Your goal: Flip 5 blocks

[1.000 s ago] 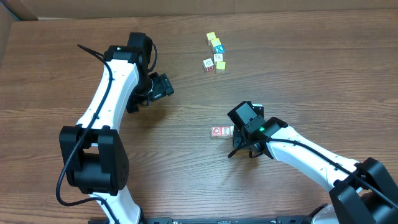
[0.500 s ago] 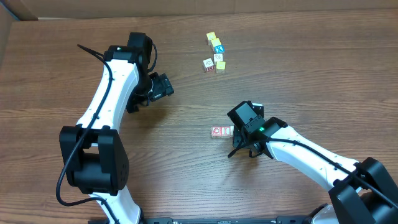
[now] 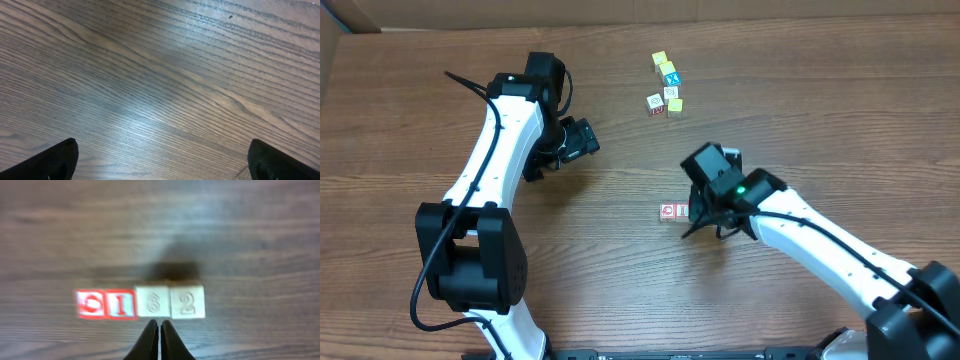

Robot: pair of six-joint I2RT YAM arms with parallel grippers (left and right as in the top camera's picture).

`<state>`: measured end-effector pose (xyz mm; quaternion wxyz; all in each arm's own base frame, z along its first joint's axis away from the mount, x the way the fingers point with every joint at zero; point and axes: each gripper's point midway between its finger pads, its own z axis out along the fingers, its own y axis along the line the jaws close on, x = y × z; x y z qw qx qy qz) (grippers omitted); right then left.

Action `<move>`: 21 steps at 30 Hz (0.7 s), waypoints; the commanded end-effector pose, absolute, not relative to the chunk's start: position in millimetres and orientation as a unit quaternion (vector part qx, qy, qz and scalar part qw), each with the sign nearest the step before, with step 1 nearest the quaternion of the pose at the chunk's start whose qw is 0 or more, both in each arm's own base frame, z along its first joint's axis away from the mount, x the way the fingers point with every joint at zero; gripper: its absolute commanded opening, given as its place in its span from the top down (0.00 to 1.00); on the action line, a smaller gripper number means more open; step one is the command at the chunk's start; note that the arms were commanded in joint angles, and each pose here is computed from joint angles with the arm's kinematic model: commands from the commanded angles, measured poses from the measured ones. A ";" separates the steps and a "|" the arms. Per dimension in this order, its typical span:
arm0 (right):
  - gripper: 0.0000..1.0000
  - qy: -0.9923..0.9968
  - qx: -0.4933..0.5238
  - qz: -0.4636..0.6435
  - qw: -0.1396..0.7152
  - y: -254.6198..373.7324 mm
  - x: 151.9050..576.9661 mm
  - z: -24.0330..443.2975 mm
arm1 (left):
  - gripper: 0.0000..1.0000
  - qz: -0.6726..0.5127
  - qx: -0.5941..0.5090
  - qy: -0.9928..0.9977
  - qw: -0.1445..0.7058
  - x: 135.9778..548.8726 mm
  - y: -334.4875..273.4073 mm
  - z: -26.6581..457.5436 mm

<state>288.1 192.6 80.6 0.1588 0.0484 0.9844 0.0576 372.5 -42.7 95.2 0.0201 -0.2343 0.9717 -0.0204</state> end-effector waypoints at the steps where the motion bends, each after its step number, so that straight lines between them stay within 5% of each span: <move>1: 0.94 0.978 0.098 0.065 0.175 173.5 305.1 97.6 | 0.00 -0.020 -0.229 0.973 0.031 374.5 -41.2 101.5; 21: 0.95 0.970 0.228 0.029 0.076 141.3 287.5 29.9 | 0.00 -0.020 -0.229 0.973 0.031 374.5 -41.2 101.5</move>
